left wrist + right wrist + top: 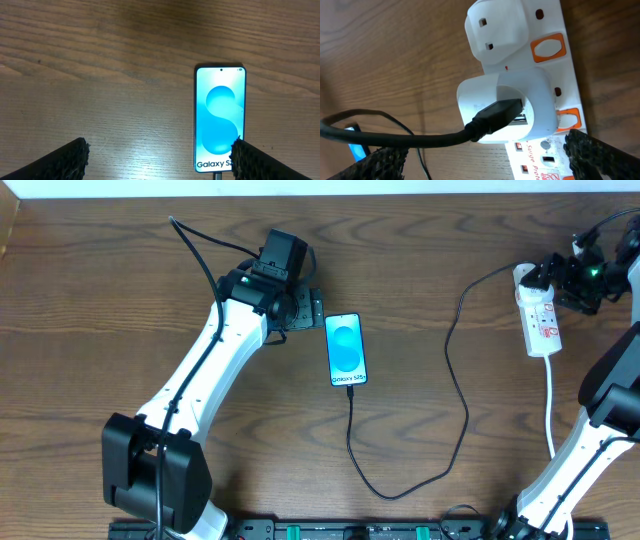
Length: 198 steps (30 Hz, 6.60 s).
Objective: Plug charger to phone and switch on socket
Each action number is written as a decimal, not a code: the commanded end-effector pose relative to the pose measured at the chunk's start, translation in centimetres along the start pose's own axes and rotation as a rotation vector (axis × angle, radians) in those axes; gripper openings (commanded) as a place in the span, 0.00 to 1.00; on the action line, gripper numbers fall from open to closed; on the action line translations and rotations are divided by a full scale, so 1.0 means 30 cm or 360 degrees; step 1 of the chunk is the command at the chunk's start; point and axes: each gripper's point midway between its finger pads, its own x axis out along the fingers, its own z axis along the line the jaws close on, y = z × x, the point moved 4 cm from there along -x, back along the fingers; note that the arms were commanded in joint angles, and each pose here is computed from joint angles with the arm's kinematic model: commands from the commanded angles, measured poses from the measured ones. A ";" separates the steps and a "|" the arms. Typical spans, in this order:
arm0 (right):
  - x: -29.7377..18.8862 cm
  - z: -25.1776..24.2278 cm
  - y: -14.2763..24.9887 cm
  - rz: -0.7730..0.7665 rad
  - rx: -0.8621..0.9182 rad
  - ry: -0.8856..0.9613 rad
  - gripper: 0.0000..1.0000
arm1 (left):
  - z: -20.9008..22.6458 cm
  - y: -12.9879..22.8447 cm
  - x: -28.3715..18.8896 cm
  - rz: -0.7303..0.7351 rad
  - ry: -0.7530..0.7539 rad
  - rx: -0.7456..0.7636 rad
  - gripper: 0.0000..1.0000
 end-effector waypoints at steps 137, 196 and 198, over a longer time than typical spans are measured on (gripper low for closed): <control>-0.520 0.228 0.066 -0.0437 0.0072 0.0354 0.99 | 0.383 0.502 -0.137 -0.1209 0.0065 -0.0189 0.91; -0.520 0.228 0.066 -0.0437 0.0072 0.0354 0.99 | 0.502 0.508 -0.162 -0.1653 -0.0034 0.0004 0.90; -0.520 0.228 0.066 -0.0437 0.0072 0.0354 0.99 | 0.502 0.507 -0.163 -0.1655 -0.0033 0.0003 0.91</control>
